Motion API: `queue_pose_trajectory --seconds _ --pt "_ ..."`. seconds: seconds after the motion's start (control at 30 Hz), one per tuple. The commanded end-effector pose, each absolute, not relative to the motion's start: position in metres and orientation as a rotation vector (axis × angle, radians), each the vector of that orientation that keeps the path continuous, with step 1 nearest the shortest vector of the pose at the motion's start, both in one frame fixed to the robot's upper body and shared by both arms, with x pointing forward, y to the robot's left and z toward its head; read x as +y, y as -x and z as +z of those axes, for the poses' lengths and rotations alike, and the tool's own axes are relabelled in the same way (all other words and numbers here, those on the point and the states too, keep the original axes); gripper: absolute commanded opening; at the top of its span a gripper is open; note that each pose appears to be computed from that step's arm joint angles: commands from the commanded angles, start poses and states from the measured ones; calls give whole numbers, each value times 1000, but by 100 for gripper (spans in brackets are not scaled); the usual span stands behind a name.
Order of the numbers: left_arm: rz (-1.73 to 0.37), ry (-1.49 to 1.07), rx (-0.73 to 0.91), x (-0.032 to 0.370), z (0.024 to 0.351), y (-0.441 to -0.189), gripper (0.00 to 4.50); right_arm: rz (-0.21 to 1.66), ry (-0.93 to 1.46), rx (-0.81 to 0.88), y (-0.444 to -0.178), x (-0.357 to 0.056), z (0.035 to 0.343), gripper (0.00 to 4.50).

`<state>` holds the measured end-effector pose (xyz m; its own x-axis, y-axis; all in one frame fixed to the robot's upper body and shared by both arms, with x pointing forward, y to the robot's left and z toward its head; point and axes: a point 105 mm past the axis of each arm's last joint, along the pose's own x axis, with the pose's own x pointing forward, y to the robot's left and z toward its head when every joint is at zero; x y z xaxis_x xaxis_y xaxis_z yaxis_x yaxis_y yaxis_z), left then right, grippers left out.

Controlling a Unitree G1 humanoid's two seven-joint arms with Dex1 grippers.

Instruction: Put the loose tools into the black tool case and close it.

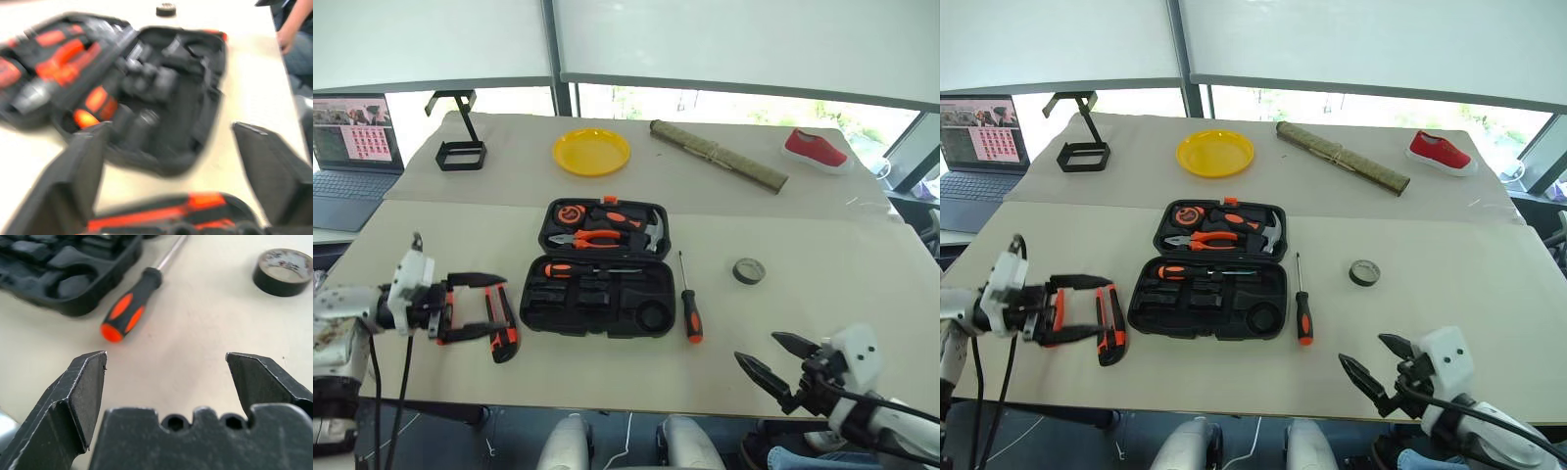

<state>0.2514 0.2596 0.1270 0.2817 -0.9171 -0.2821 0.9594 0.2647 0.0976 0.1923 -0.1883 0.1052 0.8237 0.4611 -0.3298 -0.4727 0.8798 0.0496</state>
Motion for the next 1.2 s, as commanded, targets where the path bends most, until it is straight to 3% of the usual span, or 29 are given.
queue_pose_trajectory --seconds 0.03,0.27,0.67,0.8,1.1,1.2 --pt "-1280 -315 105 259 142 -248 448 477 92 301 -211 -175 116 450" --pt "-1290 -304 65 248 143 -246 448 440 153 342 -256 -154 115 450" --pt "-1285 -314 38 242 148 -243 448 455 165 505 -266 -136 88 450" --pt "-1302 -319 26 236 147 -244 450 442 142 562 -267 -134 79 347" --pt "-1323 -319 22 232 146 -246 450 404 120 645 -266 -138 77 43" --pt "-1318 -316 18 232 146 -247 450 369 94 614 -270 -149 87 4"
